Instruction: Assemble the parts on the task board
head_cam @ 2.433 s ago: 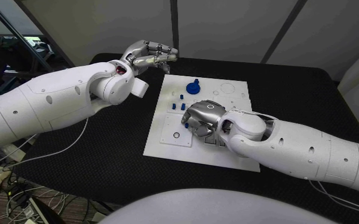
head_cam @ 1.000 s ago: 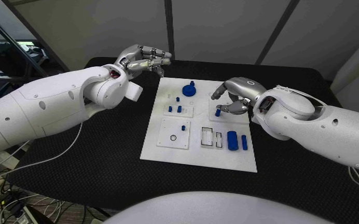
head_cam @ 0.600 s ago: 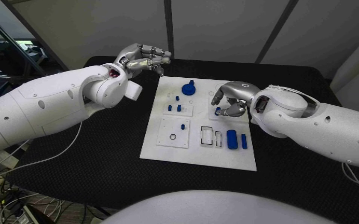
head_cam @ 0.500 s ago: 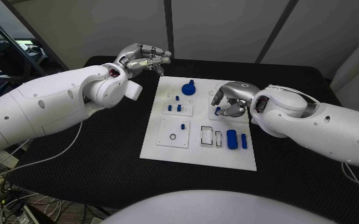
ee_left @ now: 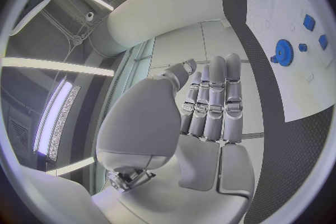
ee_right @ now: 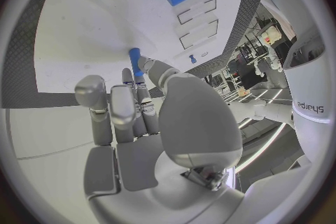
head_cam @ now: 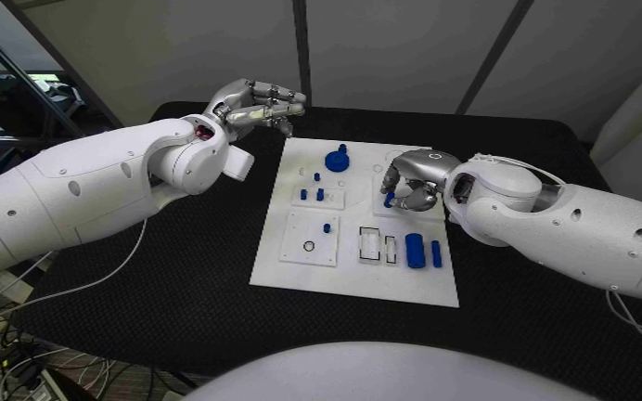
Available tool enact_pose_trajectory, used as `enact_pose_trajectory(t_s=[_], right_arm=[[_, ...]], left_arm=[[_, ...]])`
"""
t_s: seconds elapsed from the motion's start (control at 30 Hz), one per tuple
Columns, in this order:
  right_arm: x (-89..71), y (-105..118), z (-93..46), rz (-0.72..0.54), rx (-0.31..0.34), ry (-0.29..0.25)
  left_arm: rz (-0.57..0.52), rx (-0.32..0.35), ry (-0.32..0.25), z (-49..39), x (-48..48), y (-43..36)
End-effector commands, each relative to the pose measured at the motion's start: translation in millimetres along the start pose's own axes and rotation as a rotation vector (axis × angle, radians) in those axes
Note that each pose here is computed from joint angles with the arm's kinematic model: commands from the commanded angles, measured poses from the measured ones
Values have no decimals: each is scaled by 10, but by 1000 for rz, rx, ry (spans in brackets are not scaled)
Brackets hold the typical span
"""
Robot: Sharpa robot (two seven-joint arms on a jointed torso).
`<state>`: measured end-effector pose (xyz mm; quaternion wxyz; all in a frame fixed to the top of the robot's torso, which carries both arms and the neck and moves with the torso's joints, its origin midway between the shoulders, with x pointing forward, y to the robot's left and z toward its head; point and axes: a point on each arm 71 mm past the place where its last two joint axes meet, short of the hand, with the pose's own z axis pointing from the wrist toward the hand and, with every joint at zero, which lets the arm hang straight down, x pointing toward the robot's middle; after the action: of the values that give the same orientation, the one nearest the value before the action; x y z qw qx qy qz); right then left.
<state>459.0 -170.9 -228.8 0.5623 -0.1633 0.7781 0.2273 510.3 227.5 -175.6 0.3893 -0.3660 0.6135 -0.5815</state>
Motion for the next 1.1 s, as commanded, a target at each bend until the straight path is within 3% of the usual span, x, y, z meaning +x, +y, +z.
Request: enact_pose_trajectory(t_s=[0.03,0.5,0.8,1.1], right_arm=[[-1,-8,8,-21,13,5],[7,-11,29,-22,13,5],[-21,-7,-1,6,1,-30],[-98,38,-125,28,-22,-91]], left_arm=[[-6,9,11,7,14,-12],[-5,6,9,12,12,-8],[-4,5,6,12,3,-5],[-3,4,1,18,-8,0]])
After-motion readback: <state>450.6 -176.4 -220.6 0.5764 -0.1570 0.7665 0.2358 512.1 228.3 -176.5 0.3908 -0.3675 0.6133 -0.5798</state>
